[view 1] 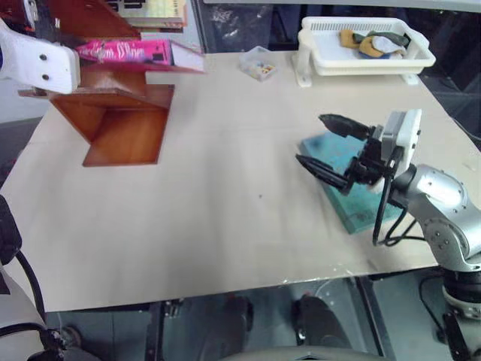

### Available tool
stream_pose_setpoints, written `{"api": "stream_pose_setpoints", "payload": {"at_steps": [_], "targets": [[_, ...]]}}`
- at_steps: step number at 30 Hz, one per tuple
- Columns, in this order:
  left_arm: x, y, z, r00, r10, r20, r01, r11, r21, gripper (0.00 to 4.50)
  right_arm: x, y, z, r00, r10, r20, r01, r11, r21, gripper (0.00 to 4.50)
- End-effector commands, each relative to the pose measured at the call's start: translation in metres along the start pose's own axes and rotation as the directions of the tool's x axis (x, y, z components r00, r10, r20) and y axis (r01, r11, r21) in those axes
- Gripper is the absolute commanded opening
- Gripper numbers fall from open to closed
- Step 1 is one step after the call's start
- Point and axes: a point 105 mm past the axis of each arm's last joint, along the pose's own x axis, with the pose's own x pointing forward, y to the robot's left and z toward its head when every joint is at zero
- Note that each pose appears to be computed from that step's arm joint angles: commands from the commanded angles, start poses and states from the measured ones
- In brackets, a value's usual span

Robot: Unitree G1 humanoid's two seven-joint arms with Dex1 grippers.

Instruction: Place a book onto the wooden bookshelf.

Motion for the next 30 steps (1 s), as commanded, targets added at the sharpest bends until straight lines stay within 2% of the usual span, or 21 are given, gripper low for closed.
{"api": "stream_pose_setpoints", "payload": {"at_steps": [1, 8, 19, 20, 21, 23, 24, 25, 26, 30], "targets": [[-0.019, 0.005, -0.015, 0.998, 0.044, -0.055, -0.045, 0.999, -0.014, 0.11, 0.007, 0.003, 0.009, 0.999, 0.044, 0.019, -0.043, 0.998, -0.035, 4.5], [-0.024, -0.011, -0.046, 0.981, 0.058, -0.187, -0.066, 0.997, -0.04, 0.11, 0.016, 0.001, 0.003, 0.993, 0.112, -0.022, -0.113, 0.991, -0.069, 4.5], [-0.014, -0.036, -0.066, 0.966, 0.022, -0.257, -0.048, 0.994, -0.096, 0.11, 0.027, -0.006, 0.0, 0.988, 0.153, -0.025, -0.154, 0.984, -0.085, 4.5], [-0.016, -0.038, -0.068, 0.965, 0.015, -0.26, -0.045, 0.993, -0.11, 1.14, 0.026, -0.006, 0.0, 0.988, 0.152, -0.027, -0.154, 0.985, -0.083, 4.5], [-0.019, -0.038, -0.07, 0.964, 0.027, -0.265, -0.059, 0.992, -0.112, 1.24, 0.027, -0.006, 0.0, 0.988, 0.151, -0.028, -0.153, 0.985, -0.081, 4.5], [-0.026, -0.034, -0.071, 0.963, 0.063, -0.261, -0.093, 0.99, -0.108, 2.31, 0.026, -0.007, -0.001, 0.989, 0.148, -0.03, -0.15, 0.986, -0.077, 4.5], [-0.03, -0.033, -0.071, 0.963, 0.079, -0.257, -0.109, 0.989, -0.103, 2.53, 0.026, -0.007, -0.001, 0.989, 0.146, -0.03, -0.148, 0.986, -0.075, 4.5], [-0.032, -0.032, -0.071, 0.963, 0.088, -0.254, -0.117, 0.988, -0.101, 3.12, 0.026, -0.007, -0.001, 0.989, 0.145, -0.03, -0.147, 0.986, -0.074, 4.5], [-0.036, -0.032, -0.071, 0.964, 0.108, -0.243, -0.135, 0.986, -0.096, 3.44, 0.026, -0.007, -0.002, 0.989, 0.144, -0.029, -0.146, 0.987, -0.074, 4.5], [-0.057, -0.029, -0.069, 0.961, 0.202, -0.19, -0.221, 0.971, -0.086, 3.44, 0.024, -0.009, -0.004, 0.99, 0.137, -0.031, -0.139, 0.988, -0.073, 4.5]]}}
